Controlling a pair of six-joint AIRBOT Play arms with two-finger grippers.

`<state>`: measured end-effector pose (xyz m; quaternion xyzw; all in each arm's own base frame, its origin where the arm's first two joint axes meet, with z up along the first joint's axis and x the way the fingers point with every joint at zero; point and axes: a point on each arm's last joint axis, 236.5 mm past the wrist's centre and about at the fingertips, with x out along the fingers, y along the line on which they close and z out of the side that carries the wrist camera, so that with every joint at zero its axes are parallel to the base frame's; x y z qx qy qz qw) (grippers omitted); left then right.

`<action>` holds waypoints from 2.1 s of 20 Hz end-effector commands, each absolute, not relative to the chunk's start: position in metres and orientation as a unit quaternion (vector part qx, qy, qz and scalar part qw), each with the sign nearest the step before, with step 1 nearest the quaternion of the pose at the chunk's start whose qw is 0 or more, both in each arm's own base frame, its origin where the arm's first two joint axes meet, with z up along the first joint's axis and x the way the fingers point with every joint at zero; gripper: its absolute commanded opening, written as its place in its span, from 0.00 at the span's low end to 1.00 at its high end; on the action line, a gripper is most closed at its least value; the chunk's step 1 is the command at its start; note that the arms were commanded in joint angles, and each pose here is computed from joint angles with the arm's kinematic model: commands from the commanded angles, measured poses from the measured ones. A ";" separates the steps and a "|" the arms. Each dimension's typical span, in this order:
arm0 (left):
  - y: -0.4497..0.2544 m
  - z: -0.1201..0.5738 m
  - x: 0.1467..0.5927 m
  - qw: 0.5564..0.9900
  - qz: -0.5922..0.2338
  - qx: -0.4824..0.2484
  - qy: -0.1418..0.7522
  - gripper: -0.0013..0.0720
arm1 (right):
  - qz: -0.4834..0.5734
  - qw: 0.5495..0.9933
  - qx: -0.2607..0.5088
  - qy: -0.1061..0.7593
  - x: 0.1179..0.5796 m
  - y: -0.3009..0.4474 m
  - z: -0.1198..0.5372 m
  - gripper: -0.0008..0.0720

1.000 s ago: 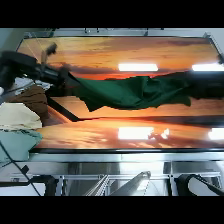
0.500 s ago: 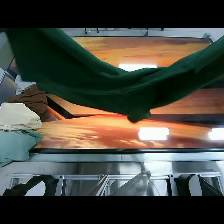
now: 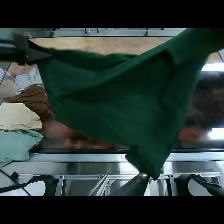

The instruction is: Fold the shirts.

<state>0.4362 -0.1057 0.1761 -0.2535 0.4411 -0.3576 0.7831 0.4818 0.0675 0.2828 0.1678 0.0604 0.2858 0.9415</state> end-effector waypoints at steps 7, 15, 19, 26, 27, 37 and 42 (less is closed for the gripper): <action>-0.070 0.005 0.481 0.685 -0.315 -0.358 0.550 0.99 | 0.314 0.850 0.270 0.325 0.540 0.062 0.094 0.35; 0.009 -0.024 0.398 0.656 -0.203 -0.314 0.655 0.99 | 0.152 0.734 0.379 0.542 0.335 -0.019 -0.023 0.44; 0.015 -0.047 0.359 0.641 -0.168 -0.325 0.675 0.99 | 0.047 0.674 0.445 0.588 0.257 0.011 -0.092 0.68; 0.009 -0.064 0.329 0.612 -0.158 -0.349 0.691 0.98 | 0.057 0.642 0.401 0.651 0.229 0.076 -0.134 0.67; 0.008 -0.067 0.329 0.613 -0.155 -0.351 0.691 0.99 | 0.061 0.644 0.401 0.649 0.234 0.084 -0.135 0.67; 0.004 -0.114 0.347 0.664 -0.102 -0.323 0.666 0.96 | 0.114 0.698 0.401 0.583 0.279 0.101 -0.101 0.04; -0.043 -0.130 0.330 0.622 -0.152 -0.288 0.713 0.49 | 0.121 0.700 0.399 0.580 0.280 0.102 -0.095 0.04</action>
